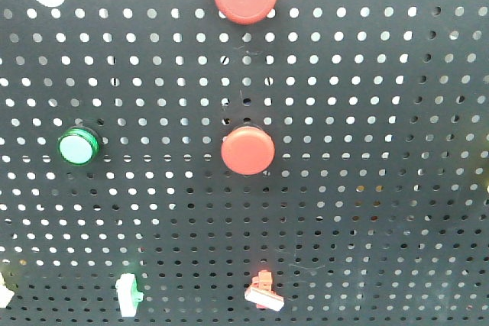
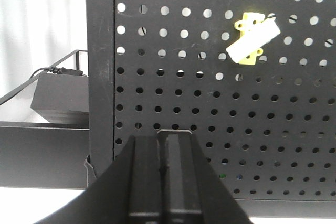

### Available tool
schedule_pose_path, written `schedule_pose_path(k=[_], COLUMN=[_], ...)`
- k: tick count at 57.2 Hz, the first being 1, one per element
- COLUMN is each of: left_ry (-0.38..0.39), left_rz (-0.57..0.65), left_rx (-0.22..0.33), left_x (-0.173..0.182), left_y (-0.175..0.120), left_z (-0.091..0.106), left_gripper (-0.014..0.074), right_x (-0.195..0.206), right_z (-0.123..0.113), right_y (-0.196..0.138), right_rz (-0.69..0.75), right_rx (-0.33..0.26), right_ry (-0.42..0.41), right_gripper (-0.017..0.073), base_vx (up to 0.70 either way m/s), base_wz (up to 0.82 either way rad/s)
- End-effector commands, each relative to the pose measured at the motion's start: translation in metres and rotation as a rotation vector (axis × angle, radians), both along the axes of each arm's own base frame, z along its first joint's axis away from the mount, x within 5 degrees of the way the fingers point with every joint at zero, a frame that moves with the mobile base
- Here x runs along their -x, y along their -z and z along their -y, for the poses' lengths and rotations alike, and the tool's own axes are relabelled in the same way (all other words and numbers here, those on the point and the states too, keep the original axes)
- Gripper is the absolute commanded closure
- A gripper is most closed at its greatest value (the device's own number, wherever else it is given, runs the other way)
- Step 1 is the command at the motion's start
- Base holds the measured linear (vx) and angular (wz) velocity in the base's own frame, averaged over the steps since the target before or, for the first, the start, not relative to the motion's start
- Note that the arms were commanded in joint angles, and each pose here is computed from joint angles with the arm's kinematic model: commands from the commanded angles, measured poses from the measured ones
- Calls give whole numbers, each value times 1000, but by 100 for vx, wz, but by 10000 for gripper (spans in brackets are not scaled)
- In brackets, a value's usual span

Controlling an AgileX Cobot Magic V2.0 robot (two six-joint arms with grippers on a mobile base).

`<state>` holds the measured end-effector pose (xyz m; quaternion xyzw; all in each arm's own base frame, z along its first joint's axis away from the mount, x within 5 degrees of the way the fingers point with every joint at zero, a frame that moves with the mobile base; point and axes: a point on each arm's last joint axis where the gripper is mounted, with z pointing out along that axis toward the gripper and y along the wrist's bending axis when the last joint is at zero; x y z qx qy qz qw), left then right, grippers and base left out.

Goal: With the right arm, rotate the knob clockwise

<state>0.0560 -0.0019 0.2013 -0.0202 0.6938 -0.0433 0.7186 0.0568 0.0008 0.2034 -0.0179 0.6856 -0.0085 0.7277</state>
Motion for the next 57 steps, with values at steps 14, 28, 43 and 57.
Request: schedule_pose_path(k=[14,28,43,57], left_ry=[-11,-11,-11,-11], left_rz=[68,68,68,68], left_rx=[17,17,17,17], left_x=[0,0,0,0], left_y=[-3,-3,-3,-3], left_z=[-1,-1,-1,-1], left_gripper=[600,600,600,600], right_x=[1,1,1,1], right_z=[0,0,0,0], right_y=[-2,-2,-2,-2], right_rz=[46,46,45,45], right_rx=[-9,-9,-9,0], right_ry=[3,3,3,4], right_gripper=[568,568,568,568], base_vx=[0,0,0,0], base_wz=[0,0,0,0])
